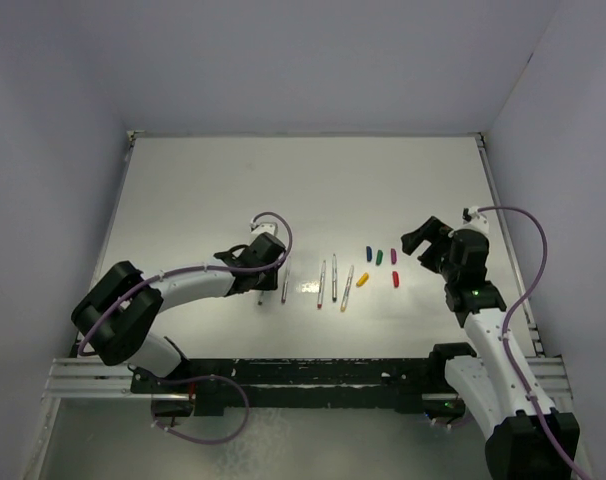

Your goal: Insert the pens into the pen caps

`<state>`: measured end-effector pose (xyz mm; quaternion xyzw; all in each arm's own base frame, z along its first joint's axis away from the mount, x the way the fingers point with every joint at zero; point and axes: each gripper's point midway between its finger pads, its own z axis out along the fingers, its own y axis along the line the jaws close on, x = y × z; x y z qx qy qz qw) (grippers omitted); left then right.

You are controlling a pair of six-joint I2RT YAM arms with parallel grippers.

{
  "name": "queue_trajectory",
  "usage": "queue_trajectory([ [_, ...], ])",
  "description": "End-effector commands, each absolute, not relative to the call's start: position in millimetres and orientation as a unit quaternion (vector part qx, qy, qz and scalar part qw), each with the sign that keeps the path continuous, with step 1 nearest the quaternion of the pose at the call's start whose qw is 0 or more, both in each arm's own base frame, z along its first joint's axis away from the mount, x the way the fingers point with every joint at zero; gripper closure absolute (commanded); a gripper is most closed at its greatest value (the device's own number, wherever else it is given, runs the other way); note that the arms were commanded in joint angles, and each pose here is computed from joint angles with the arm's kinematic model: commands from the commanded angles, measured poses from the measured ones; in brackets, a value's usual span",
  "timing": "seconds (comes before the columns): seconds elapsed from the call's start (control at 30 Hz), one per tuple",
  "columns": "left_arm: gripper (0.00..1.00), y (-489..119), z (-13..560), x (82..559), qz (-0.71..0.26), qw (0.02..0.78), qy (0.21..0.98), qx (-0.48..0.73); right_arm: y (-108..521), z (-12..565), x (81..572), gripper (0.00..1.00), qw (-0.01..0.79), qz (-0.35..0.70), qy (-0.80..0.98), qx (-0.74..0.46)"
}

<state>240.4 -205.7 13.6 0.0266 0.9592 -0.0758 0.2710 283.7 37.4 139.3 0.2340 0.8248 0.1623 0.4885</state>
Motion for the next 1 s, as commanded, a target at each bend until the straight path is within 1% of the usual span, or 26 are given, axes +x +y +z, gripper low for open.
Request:
queue_trajectory([
  [0.0, 0.6, -183.6, -26.3, 176.4, -0.051, 0.128, 0.99, 0.033, 37.5, 162.7, 288.9, 0.08, 0.506, 0.168, 0.814, 0.231],
  [0.2, 0.6, -180.3, -24.0, 169.4, -0.043, 0.11, 0.992, 0.034, 37.0, 161.7, 288.3, 0.08, 0.505, 0.166, 0.814, 0.232],
  [0.43, 0.57, -175.6, -24.4, 164.6, -0.029, 0.098, 0.994, 0.029, 35.7, 161.5, 288.4, 0.08, 0.508, 0.165, 0.812, 0.236],
  [0.6, 0.57, -172.2, -26.2, 165.5, 0.002, 0.091, 0.995, 0.032, 36.1, 159.7, 289.1, 0.08, 0.505, 0.165, 0.814, 0.236],
  [0.73, 0.48, -169.9, -27.2, 166.3, 0.025, 0.081, 0.996, 0.039, 35.9, 162.1, 289.4, 0.08, 0.509, 0.166, 0.811, 0.236],
  [0.77, 0.47, -169.8, -27.9, 166.2, 0.027, 0.078, 0.996, 0.041, 35.7, 162.7, 289.4, 0.08, 0.51, 0.166, 0.81, 0.237],
  [0.83, 0.5, -170.6, -27.6, 166.1, 0.03, 0.074, 0.996, 0.043, 34.6, 164.0, 289.8, 0.08, 0.513, 0.164, 0.808, 0.238],
  [0.97, 0.51, -170.3, -28.1, 164.2, 0.035, 0.064, 0.996, 0.042, 33.3, 165.0, 290.0, 0.08, 0.516, 0.162, 0.806, 0.24],
])
